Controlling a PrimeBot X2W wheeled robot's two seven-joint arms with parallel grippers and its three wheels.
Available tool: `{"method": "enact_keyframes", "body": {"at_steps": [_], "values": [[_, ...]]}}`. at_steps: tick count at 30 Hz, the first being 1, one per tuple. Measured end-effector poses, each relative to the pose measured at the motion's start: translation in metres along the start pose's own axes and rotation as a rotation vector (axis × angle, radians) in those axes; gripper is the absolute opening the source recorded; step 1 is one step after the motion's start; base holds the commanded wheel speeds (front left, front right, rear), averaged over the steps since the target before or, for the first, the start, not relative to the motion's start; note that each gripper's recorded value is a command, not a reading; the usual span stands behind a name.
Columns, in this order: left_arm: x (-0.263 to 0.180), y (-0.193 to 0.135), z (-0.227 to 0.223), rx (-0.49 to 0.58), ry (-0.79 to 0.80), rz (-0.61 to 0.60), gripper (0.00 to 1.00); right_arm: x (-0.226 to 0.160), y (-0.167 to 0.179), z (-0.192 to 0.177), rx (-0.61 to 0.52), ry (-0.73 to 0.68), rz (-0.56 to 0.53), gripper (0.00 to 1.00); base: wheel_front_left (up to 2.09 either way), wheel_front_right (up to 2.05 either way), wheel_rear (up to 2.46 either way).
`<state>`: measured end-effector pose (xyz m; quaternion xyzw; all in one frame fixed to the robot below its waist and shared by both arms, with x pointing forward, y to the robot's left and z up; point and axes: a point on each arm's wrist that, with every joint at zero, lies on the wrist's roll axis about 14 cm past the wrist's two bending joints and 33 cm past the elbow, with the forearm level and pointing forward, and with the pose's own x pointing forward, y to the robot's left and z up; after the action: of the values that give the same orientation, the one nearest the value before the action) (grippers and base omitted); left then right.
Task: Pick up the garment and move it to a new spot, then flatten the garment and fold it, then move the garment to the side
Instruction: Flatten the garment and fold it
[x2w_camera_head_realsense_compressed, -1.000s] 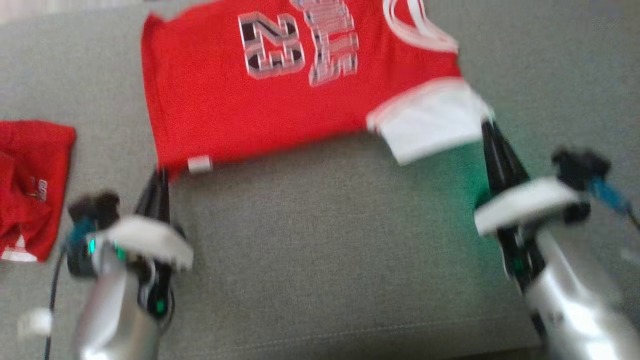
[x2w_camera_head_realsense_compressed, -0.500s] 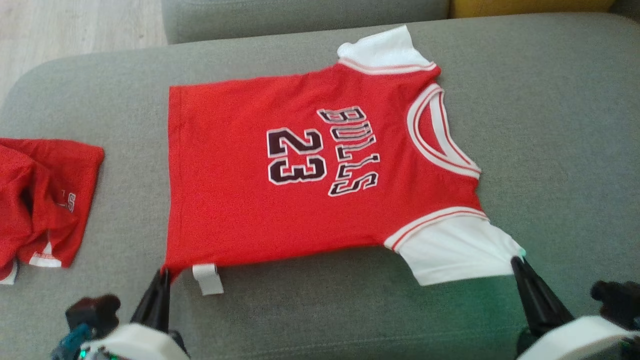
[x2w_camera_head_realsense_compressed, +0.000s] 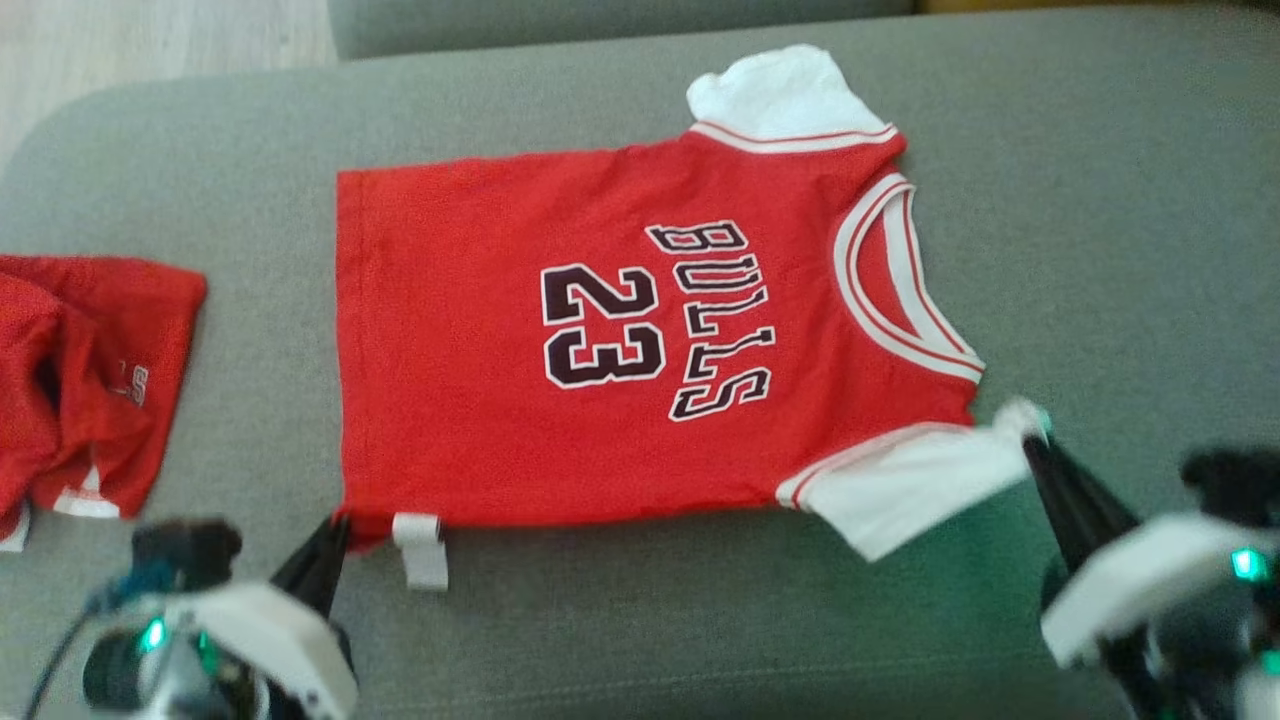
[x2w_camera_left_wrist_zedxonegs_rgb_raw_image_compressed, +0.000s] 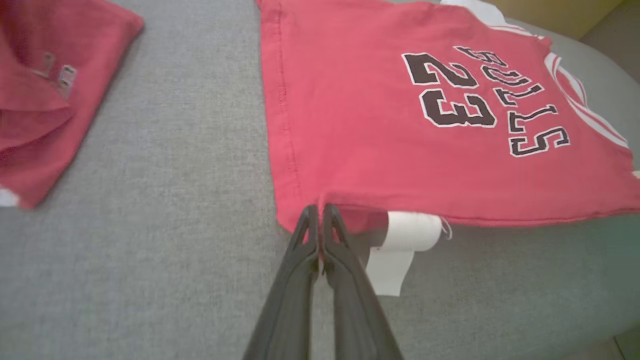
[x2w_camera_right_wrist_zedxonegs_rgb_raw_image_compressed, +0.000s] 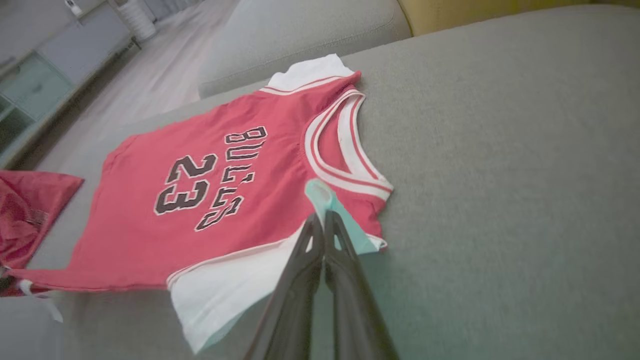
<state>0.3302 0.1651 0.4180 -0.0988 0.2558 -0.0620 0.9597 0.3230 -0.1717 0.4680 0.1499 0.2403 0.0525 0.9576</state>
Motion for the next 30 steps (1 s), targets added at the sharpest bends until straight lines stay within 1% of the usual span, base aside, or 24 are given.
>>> {"method": "enact_keyframes", "body": {"at_steps": [3, 5, 8, 10, 11, 12, 13, 14, 17, 18, 19, 20, 22, 25, 27, 30], "values": [[0.021, -0.003, 0.003, 0.019, 0.075, -0.058, 0.0, 0.03, 0.003, 0.015, -0.07, 0.022, 0.022, 0.0, 0.0, 0.0, 0.0], [0.036, -0.008, 0.004, 0.006, 0.126, -0.099, 0.0, 0.049, 0.006, 0.022, -0.088, 0.031, 0.042, 0.0, 0.0, 0.0, 0.0], [0.055, -0.007, 0.005, -0.007, 0.178, -0.12, 0.0, 0.077, 0.006, 0.024, -0.112, 0.068, 0.058, 0.0, 0.0, 0.0, 0.0], [0.067, -0.004, 0.011, -0.017, 0.184, -0.12, 0.0, 0.095, 0.006, 0.025, -0.117, 0.08, 0.065, 0.0, 0.0, 0.0, 0.0], [0.077, -0.001, 0.017, -0.025, 0.18, -0.121, 0.0, 0.112, 0.007, 0.03, -0.117, 0.072, 0.072, 0.0, 0.0, 0.0, 0.0], [0.082, 0.001, 0.02, -0.031, 0.178, -0.118, 0.0, 0.121, 0.008, 0.033, -0.118, 0.066, 0.078, 0.0, 0.0, 0.0, 0.0], [0.082, 0.001, 0.02, -0.031, 0.178, -0.118, 0.0, 0.121, 0.008, 0.033, -0.118, 0.066, 0.078, 0.0, 0.0, 0.0, 0.0], [0.09, 0.005, 0.025, -0.039, 0.17, -0.115, 0.0, 0.135, 0.012, 0.038, -0.109, 0.05, 0.09, 0.0, 0.0, 0.0, 0.0], [0.099, 0.009, 0.029, -0.041, 0.157, -0.108, 0.0, 0.152, 0.015, 0.039, -0.098, 0.036, 0.104, 0.0, 0.0, 0.0, 0.0], [0.101, 0.01, 0.03, -0.041, 0.147, -0.106, 0.33, 0.156, 0.019, 0.04, -0.093, 0.024, 0.116, 0.06, 0.0, 0.0, 0.0], [0.104, 0.012, 0.03, -0.042, 0.141, -0.102, 1.0, 0.159, 0.021, 0.04, -0.096, 0.014, 0.123, 0.46, 0.0, 0.0, 0.0], [0.105, 0.013, 0.03, -0.051, 0.134, -0.097, 1.0, 0.161, 0.024, 0.04, -0.101, 0.001, 0.131, 1.0, 0.0, 0.0, 0.0], [0.106, 0.016, 0.027, -0.068, 0.12, -0.087, 1.0, 0.163, 0.028, 0.043, -0.095, -0.043, 0.145, 1.0, 0.0, 0.0, 0.0], [0.107, 0.016, 0.036, -0.088, 0.021, -0.074, 1.0, 0.161, 0.03, 0.06, -0.117, -0.175, 0.153, 1.0, 0.0, 0.0, 0.0], [0.106, 0.018, 0.051, -0.072, -0.09, -0.039, 1.0, 0.157, 0.029, 0.073, -0.152, -0.264, 0.154, 1.0, 0.0, 0.0, 0.0], [0.095, 0.02, 0.083, -0.038, -0.303, 0.018, 1.0, 0.145, 0.033, 0.086, -0.201, -0.375, 0.16, 1.0, 0.0, 0.0, 0.0]]}}
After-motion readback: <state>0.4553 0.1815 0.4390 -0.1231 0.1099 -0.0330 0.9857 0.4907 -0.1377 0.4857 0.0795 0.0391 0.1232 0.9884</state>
